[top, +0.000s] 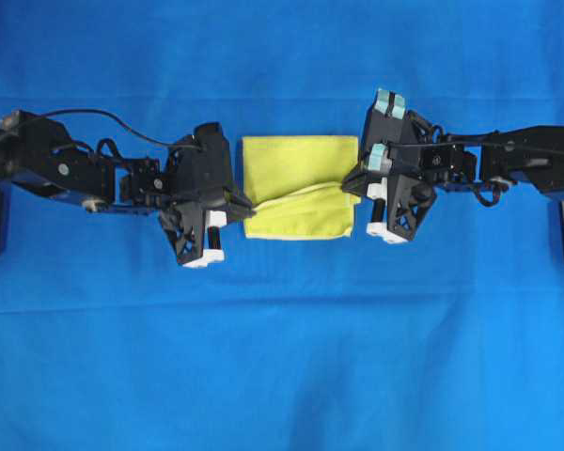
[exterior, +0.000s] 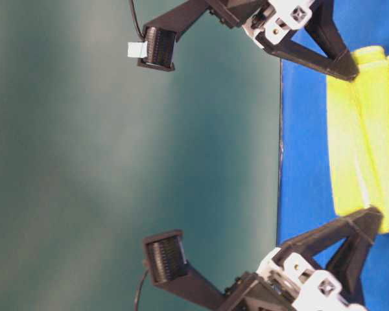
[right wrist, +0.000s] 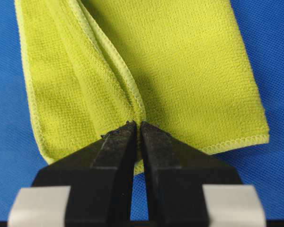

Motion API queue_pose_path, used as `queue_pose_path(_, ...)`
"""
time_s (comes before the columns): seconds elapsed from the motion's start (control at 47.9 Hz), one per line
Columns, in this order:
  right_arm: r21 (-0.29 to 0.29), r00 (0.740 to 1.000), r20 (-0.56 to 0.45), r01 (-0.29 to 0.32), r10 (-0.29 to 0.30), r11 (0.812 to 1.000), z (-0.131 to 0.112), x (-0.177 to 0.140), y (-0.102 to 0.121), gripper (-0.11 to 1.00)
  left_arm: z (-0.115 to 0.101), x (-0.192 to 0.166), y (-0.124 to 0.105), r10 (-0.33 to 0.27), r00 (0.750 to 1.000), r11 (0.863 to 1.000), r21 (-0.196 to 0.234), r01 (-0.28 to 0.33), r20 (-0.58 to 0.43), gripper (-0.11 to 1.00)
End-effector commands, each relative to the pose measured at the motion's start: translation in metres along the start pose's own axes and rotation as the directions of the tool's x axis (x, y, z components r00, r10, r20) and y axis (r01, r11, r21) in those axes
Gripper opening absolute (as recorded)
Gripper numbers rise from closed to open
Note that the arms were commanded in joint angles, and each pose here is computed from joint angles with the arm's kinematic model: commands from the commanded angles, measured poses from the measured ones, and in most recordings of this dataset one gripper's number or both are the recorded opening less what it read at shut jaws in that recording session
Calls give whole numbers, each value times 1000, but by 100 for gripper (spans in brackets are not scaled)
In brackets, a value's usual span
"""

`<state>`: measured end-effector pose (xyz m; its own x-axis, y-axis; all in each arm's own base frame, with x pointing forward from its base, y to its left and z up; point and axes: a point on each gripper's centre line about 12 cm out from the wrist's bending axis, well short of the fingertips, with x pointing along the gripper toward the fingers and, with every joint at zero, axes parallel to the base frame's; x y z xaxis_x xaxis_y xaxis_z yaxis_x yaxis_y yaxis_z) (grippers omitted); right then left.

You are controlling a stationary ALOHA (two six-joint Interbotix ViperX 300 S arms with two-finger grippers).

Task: Fold a vertical towel.
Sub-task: 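Carry the top edge down over the towel to its bottom edge, then open both grippers and pull them outward away from the towel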

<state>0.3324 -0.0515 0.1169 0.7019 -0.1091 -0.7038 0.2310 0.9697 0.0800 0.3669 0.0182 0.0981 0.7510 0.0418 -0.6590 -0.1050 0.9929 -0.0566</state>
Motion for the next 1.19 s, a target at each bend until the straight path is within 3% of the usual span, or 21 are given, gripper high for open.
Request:
queue_pose_path(0.0,2,1000,30,-8,7,1000,9,-2,3,6,6,-1,-2,-5,1000,1000,1,5,29,7)
queue_pose_path(0.334,-9,999,33,-19,19,1000,10,-2,8,9,9,-2,-3,-7,999,1000,4,7,49,7)
queue_pose_path(0.397,-16,999,27,-27,28,1000,9,-2,13,23,10,-4,-3,-9,999,1000,5,8,47,12)
queue_pose_path(0.522,-52,998,4,-60,60,997,4,-3,29,59,12,-10,-12,-26,998,1000,18,26,52,39)
queue_pose_path(0.564,-67,997,-10,-74,74,995,1,-4,36,62,12,-14,-17,-39,998,999,28,37,53,47)
queue_pose_path(0.647,-98,994,-41,-106,103,990,-3,-7,52,57,13,-21,-29,-65,996,997,50,63,53,58)
queue_pose_path(0.731,-115,989,-72,-134,127,984,-6,-14,66,52,14,-29,-42,-95,994,993,74,91,57,57)
queue_pose_path(0.856,-92,988,-53,-151,146,984,3,-29,73,51,19,-45,-56,-130,989,987,100,123,68,57)
queue_pose_path(1.002,-85,985,30,-165,168,983,21,-55,73,51,33,-68,-60,-149,984,984,109,138,102,57)
queue_pose_path(1.169,-95,965,168,-188,202,977,47,-96,74,50,56,-106,-60,-165,971,983,112,147,173,57)
